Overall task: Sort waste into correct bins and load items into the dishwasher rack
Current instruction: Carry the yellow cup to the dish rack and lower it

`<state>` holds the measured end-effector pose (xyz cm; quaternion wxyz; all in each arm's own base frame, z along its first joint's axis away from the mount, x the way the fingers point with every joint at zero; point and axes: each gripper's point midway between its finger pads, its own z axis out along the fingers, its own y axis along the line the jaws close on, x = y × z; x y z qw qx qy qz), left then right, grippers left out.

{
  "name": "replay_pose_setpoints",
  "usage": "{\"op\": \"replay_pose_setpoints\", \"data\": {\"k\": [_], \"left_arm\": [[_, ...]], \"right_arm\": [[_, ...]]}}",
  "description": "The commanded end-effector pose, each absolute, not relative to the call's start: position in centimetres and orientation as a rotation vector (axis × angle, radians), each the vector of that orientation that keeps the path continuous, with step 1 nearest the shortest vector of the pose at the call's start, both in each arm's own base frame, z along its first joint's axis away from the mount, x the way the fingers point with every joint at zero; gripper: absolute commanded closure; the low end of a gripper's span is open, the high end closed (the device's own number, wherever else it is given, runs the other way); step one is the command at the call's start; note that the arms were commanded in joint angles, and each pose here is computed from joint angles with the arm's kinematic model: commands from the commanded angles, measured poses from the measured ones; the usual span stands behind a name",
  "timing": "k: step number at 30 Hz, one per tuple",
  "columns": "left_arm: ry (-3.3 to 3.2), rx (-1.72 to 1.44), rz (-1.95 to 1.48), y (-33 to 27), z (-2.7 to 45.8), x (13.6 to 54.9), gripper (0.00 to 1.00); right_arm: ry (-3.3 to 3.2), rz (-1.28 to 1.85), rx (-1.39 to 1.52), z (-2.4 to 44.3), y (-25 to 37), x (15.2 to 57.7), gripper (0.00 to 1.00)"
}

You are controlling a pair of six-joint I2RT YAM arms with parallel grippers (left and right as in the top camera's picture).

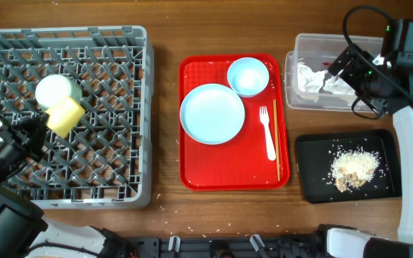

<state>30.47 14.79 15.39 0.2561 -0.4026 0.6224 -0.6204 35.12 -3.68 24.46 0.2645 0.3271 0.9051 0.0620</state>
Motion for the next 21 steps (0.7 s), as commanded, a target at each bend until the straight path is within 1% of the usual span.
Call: {"op": "replay_pose_setpoints", "data": {"k": [1, 5, 9, 11, 12, 13, 15, 17, 18, 19, 20, 21], "left_arm": [[1.715, -1.095, -1.655, 14.7, 14.4, 30.3, 0.96], [1.746, -1.09, -1.62, 14.9, 13.8, 30.3, 0.96], [1.933, -1.212, -1.473, 15.0, 10.5, 29.3, 0.96], [1.947, -1.242, -1.444, 15.4, 10.3, 29.1, 0.96], [1.981, -1.247, -1.387, 16.0, 10.2, 29.0, 0.96], [2.054, -1.376, -1.262, 17.1, 9.5, 28.3, 0.96], [2.123, -1.5, -1.075, 18.4, 9.3, 27.2, 0.96], [2.144, -1.585, -0.874, 19.5, 10.3, 25.9, 0.96], [2.132, -1.594, -0.761, 19.9, 11.8, 25.2, 0.82], [2.119, -1.556, -0.702, 20.0, 13.4, 24.9, 0.36], [2.102, -1.527, -0.665, 19.8, 14.7, 24.7, 0.07], [2.085, -1.527, -0.641, 19.8, 15.5, 24.5, 0.02]], "right_arm": [[2.425, 0.155, 0.904, 24.8, -4.0, 35.4, 0.0], [2.425, 0.154, 0.903, 24.8, -4.0, 35.4, 0.0], [2.425, 0.155, 0.904, 24.8, -4.0, 35.4, 0.0], [2.425, 0.155, 0.904, 24.8, -4.0, 35.4, 0.0], [2.425, 0.154, 0.903, 24.8, -4.0, 35.4, 0.0], [2.425, 0.155, 0.904, 24.8, -4.0, 35.4, 0.0], [2.425, 0.155, 0.904, 24.8, -4.0, 35.4, 0.0], [2.425, 0.155, 0.904, 24.8, -4.0, 35.4, 0.0], [2.425, 0.154, 0.903, 24.8, -4.0, 35.4, 0.0], [2.425, 0.154, 0.903, 24.8, -4.0, 35.4, 0.0], [2.425, 0.155, 0.904, 24.8, -4.0, 35.4, 0.0], [2.425, 0.154, 0.903, 24.8, -4.0, 35.4, 0.0]]}}
